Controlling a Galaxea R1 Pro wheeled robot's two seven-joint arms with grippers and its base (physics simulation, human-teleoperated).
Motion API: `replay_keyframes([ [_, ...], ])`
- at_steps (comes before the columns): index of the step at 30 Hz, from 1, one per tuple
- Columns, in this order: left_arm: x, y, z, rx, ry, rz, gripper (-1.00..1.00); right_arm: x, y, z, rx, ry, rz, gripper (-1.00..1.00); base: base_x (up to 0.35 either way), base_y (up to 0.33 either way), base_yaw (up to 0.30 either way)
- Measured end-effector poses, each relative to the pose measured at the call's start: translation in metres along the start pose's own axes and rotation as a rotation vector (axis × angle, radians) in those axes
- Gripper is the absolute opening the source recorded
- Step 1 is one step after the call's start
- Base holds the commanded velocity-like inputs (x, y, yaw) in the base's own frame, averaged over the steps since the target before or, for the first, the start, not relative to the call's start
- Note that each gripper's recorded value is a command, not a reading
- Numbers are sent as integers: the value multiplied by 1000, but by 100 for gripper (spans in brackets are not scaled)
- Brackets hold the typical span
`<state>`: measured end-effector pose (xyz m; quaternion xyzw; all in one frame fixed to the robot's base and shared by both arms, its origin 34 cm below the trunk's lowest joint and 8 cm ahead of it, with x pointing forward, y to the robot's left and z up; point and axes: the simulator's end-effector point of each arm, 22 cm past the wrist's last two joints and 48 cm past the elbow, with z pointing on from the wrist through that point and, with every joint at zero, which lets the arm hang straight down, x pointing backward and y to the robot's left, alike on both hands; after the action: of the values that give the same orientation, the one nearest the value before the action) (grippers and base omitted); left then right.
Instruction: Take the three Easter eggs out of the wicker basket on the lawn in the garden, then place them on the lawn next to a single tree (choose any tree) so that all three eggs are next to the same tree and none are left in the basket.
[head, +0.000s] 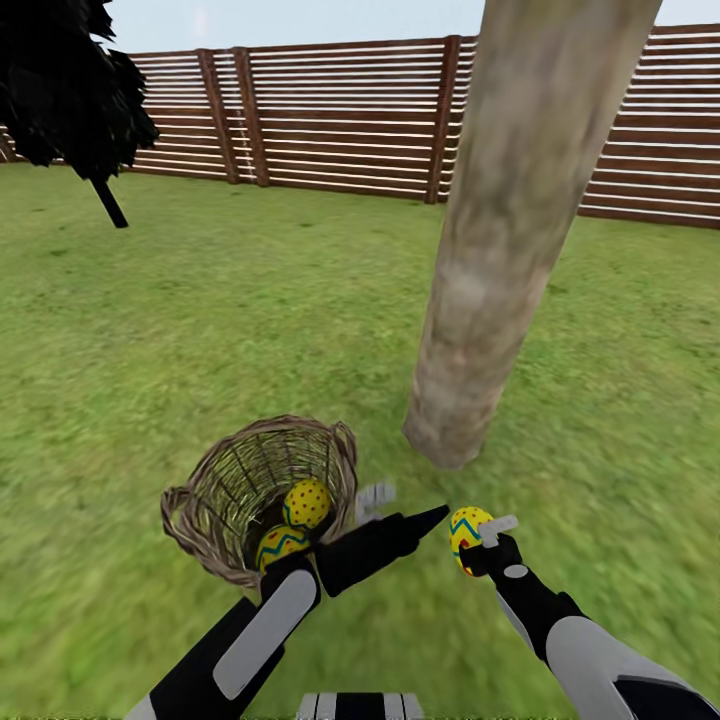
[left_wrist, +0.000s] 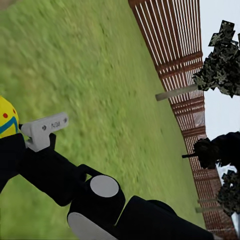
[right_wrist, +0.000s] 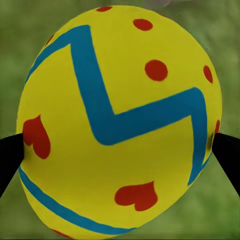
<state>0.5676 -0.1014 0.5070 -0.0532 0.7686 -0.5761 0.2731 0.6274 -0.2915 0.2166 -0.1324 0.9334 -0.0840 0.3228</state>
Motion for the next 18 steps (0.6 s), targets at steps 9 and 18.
replay_keyframes([
  [9,6,14,3,-8,9,-31,100,9,0,12,5,27,-2,-100,0,0,0],
  [18,14,31,7,-22,23,-63,100,32,-16,19,103,68,1,-100,0,0,0],
])
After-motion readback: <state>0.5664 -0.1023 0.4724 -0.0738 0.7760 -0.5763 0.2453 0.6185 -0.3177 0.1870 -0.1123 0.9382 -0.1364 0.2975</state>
